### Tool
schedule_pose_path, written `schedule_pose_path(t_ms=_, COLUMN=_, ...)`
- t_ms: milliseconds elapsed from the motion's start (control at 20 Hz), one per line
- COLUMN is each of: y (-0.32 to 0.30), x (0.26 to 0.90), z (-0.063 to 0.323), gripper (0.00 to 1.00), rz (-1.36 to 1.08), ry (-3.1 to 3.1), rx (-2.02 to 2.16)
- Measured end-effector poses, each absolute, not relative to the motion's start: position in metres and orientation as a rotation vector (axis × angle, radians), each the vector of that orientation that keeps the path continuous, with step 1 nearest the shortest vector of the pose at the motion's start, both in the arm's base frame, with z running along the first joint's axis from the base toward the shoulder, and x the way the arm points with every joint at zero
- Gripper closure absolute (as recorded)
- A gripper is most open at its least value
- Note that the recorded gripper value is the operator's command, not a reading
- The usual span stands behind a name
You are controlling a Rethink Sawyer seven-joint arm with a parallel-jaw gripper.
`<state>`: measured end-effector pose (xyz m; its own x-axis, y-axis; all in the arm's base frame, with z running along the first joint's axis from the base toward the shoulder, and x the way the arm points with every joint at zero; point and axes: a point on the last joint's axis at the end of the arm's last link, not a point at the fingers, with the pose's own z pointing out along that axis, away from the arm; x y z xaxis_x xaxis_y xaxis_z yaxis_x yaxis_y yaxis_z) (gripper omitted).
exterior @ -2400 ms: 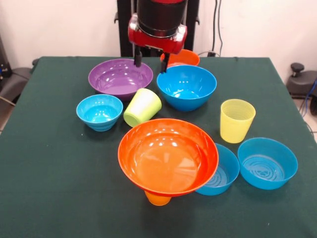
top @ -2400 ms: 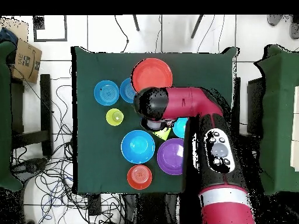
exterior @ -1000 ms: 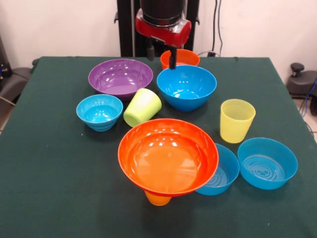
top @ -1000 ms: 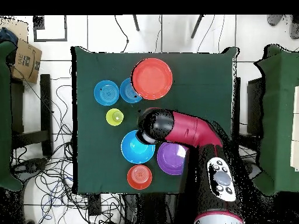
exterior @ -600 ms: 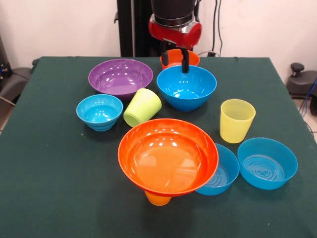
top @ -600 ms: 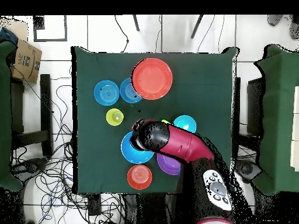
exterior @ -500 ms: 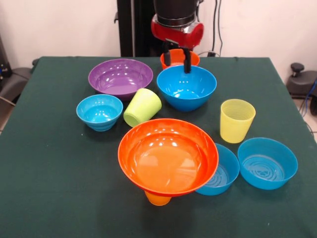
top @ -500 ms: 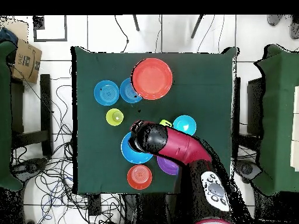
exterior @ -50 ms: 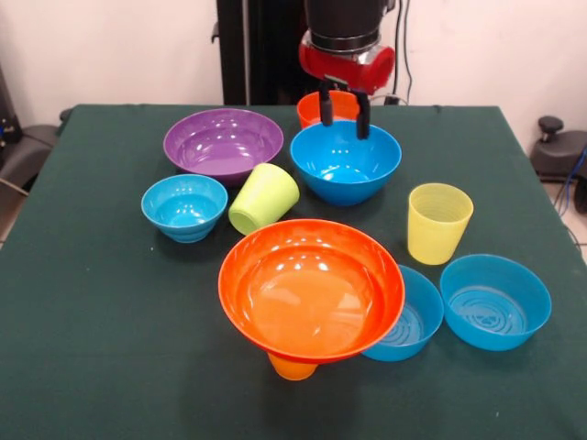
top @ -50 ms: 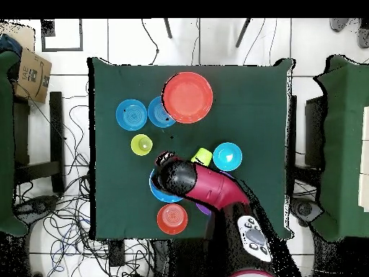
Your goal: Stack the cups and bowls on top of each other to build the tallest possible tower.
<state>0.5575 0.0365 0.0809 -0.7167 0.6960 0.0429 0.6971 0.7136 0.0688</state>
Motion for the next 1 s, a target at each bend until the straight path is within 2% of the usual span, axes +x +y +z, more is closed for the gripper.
schedule_pose_path(t_ms=500, y=0.053, x=0.570, z=0.055, gripper=0.00, rz=-0.132, ry=-2.973, rx=-1.513)
schedule_pose_path(t_ms=1000, y=0.065, x=0.553, z=0.038, gripper=0.00, rz=-0.048, ry=-2.966, rx=-1.531)
